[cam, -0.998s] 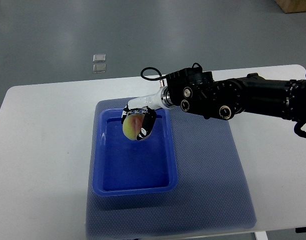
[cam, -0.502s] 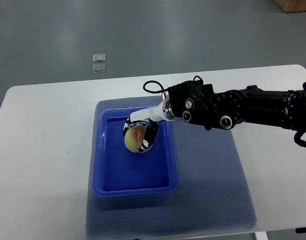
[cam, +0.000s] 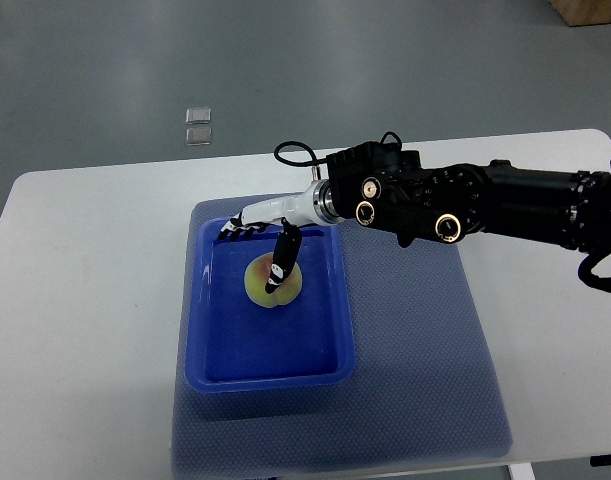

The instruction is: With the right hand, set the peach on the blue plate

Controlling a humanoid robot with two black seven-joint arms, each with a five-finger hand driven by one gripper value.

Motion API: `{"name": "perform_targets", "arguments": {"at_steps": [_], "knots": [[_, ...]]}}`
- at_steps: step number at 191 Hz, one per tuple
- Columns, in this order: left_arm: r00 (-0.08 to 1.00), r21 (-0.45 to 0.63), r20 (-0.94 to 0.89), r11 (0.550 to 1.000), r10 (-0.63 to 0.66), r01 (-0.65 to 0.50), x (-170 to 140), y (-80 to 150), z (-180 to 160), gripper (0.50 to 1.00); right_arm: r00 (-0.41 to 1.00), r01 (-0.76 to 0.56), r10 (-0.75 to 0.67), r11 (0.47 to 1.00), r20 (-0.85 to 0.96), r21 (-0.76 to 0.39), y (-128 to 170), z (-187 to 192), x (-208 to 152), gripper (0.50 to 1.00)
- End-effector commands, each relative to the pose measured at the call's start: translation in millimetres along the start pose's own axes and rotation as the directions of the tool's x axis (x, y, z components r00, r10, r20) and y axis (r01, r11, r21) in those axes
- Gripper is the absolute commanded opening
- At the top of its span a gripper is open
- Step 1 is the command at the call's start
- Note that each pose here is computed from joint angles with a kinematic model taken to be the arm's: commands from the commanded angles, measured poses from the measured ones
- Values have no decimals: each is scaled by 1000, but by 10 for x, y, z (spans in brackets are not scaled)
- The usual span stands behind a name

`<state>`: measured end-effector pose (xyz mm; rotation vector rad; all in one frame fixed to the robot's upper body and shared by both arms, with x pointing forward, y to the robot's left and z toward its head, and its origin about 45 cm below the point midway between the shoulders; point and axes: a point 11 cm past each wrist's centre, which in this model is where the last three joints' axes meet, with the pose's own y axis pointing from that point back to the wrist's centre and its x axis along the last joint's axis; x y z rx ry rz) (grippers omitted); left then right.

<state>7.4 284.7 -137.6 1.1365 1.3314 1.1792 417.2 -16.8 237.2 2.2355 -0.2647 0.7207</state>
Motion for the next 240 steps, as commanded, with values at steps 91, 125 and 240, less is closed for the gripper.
{"name": "perform_targets", "arguments": {"at_steps": [91, 125, 240], "knots": [[1000, 2, 4, 1000, 4, -4, 7, 0, -5, 1000, 187, -757, 364, 646, 912, -102, 1138, 1246, 961, 930], [1000, 3, 7, 1000, 2, -2, 3, -1, -9, 1000, -242, -827, 164, 480, 956, -291, 1448, 1937, 635, 932], [1000, 5, 8, 1000, 3, -3, 3, -1, -12, 1000, -387, -855, -50, 393, 921, -338, 1418, 2285, 143, 932]]}}
